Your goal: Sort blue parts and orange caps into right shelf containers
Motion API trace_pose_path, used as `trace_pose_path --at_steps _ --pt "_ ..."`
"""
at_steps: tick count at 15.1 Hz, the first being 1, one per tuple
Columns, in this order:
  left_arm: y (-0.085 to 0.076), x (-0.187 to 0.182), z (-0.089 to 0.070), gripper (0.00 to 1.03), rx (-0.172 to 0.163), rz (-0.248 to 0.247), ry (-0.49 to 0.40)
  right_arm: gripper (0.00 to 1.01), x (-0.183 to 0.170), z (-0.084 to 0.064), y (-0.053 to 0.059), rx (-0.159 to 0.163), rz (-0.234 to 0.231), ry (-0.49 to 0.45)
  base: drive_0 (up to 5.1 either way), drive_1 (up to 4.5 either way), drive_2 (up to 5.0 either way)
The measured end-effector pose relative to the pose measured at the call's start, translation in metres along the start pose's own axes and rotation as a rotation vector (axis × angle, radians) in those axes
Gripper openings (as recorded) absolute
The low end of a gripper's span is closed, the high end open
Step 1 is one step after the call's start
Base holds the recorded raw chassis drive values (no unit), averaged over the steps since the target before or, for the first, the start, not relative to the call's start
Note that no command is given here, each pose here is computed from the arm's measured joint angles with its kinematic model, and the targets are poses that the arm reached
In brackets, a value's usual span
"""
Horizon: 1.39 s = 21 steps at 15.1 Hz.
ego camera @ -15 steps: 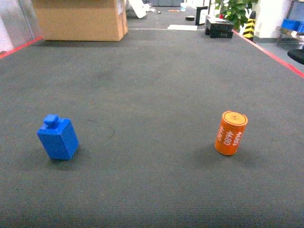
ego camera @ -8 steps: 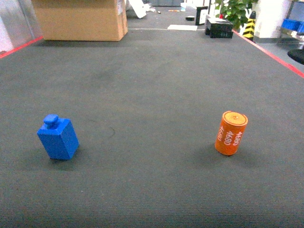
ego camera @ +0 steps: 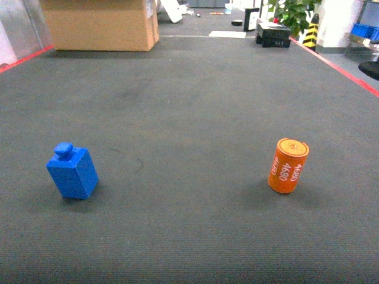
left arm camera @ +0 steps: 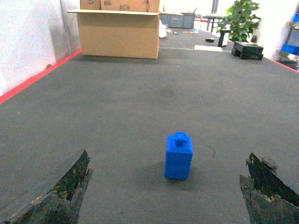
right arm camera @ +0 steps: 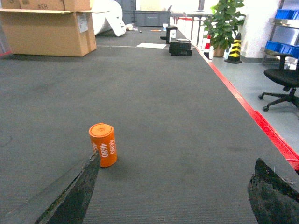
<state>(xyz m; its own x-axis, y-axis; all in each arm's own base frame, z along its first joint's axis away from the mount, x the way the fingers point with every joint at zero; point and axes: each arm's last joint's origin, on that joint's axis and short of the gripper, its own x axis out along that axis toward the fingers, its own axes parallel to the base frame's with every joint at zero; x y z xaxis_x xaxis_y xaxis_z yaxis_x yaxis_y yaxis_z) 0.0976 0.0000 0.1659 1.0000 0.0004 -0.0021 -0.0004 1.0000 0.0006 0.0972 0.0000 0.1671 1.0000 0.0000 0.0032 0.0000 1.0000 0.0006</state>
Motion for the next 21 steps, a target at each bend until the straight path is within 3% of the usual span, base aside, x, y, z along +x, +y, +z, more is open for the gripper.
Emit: trace_pose_path --at_steps 12,13,14,15,16,18,19,21 --pt "0.000 0.000 0.000 0.98 0.000 0.000 0.000 0.98 0.000 0.000 0.000 0.000 0.000 0.000 0.0 0.00 0.0" --pt "0.000 0.001 -0.001 0.98 0.004 0.031 0.012 0.98 0.001 0.001 0.000 -0.009 -0.029 -0.010 0.0 0.00 0.0" --pt "-0.008 0.009 0.004 0.98 0.014 0.140 0.024 0.98 0.007 0.008 0.007 -0.030 -0.141 -0.054 0.0 0.00 0.0" --pt "-0.015 0.022 0.013 0.98 0.024 0.169 0.017 0.98 0.019 0.007 0.014 -0.049 -0.164 -0.033 0.0 0.00 0.0" --pt "-0.018 0.040 0.027 0.98 0.022 0.176 -0.013 0.98 0.034 0.011 0.022 -0.054 -0.147 -0.026 0.0 0.00 0.0" --pt "-0.035 0.091 0.048 0.98 -0.007 0.097 -0.049 0.98 0.081 0.035 0.051 -0.023 -0.053 -0.074 0.0 0.00 0.0" --pt "-0.044 0.116 0.042 0.98 -0.003 0.072 -0.005 0.98 0.107 0.031 0.064 -0.024 -0.021 -0.043 0.0 0.00 0.0" --pt "-0.052 0.149 0.014 0.98 0.005 0.071 0.112 0.98 0.141 0.004 0.077 -0.033 -0.012 0.075 0.0 0.00 0.0"
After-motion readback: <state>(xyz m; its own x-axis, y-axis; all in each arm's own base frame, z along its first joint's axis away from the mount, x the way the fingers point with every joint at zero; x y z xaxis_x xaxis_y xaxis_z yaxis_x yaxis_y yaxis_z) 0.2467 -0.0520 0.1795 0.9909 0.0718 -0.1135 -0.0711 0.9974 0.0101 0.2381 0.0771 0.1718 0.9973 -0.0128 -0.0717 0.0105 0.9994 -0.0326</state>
